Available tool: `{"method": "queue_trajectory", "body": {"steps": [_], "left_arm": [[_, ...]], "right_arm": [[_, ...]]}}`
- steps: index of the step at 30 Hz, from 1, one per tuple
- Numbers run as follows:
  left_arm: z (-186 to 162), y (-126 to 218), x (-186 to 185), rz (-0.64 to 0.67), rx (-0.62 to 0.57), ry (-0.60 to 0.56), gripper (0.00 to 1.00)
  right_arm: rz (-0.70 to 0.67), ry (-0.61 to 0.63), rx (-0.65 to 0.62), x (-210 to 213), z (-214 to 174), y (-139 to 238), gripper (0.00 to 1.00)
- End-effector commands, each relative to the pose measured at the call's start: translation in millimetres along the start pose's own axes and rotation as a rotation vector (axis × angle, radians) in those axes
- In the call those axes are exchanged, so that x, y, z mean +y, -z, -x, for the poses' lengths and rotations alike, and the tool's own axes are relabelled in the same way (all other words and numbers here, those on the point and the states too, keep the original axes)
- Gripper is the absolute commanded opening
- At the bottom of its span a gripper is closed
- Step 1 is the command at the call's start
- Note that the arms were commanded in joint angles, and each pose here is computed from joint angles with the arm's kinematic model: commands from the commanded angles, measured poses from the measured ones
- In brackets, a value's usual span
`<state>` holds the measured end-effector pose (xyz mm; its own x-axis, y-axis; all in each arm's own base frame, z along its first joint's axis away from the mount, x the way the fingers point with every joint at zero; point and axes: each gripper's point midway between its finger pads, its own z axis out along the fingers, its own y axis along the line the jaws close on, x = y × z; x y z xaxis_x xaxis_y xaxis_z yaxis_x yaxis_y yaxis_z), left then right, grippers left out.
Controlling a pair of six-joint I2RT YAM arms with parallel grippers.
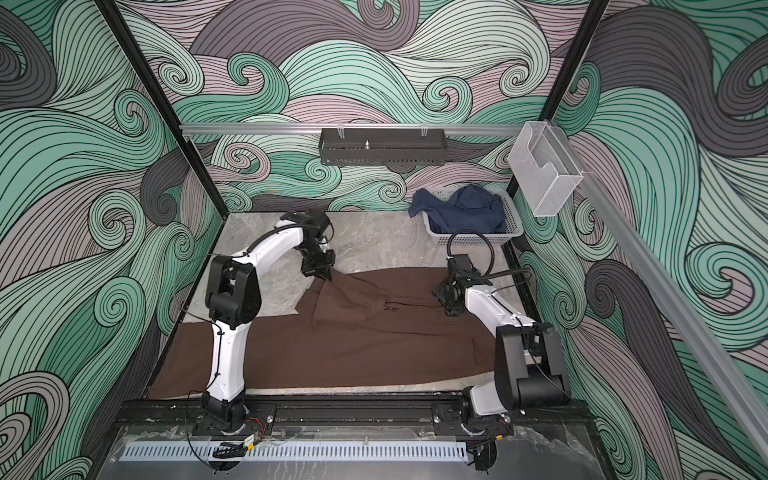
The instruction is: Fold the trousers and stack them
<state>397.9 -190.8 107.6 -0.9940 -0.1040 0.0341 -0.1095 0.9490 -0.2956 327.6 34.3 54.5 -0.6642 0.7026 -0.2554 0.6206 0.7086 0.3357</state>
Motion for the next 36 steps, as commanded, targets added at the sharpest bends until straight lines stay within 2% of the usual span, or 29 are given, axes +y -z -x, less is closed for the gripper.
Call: {"method": "queue_trajectory", "body": {"steps": [1,4,10,12,16,20,25,36], "left_arm": [[34.7,82.8,30.1,-0.013,-0.242,0.137,0.0],[52.6,113.6,62.6,-0.021,-0.345,0.232,0.0],[70.8,147.4,149.1,0.027,-0.468,0.473,0.0],[68.8,160.8,188.8,0.045,-0.514,0.585,0.0],[56.8,175.8,257.1,0.094,-0.577,0.72,0.0],[35.7,168.4,303.5,0.113,-0.537,0.808,0.0],[12.2,153.5,331.2,0.13,-0.5,0.841,0.0],[-34.3,110.0,351.6,0.241,-0.384,0.826,0.0]], "right_arm": [[-0.02,-0.01,-0.02,-0.3,15.7,0.4,0.57],[-0.02,-0.029,-0.022,2.6,26.2,-2.7,0.57],[-0.042,-0.07,-0.026,-1.6,47.2,-9.9,0.58],[-0.059,-0.092,-0.025,-9.4,52.1,-13.4,0.58],[-0.104,-0.129,-0.022,-30.5,58.5,-21.0,0.58],[-0.158,-0.176,-0.012,-56.7,62.2,-31.0,0.58],[-0.191,-0.236,0.008,-75.7,64.1,-41.1,0.58],[-0.294,-0.404,0.006,-126.1,62.0,-32.7,0.58]]}}
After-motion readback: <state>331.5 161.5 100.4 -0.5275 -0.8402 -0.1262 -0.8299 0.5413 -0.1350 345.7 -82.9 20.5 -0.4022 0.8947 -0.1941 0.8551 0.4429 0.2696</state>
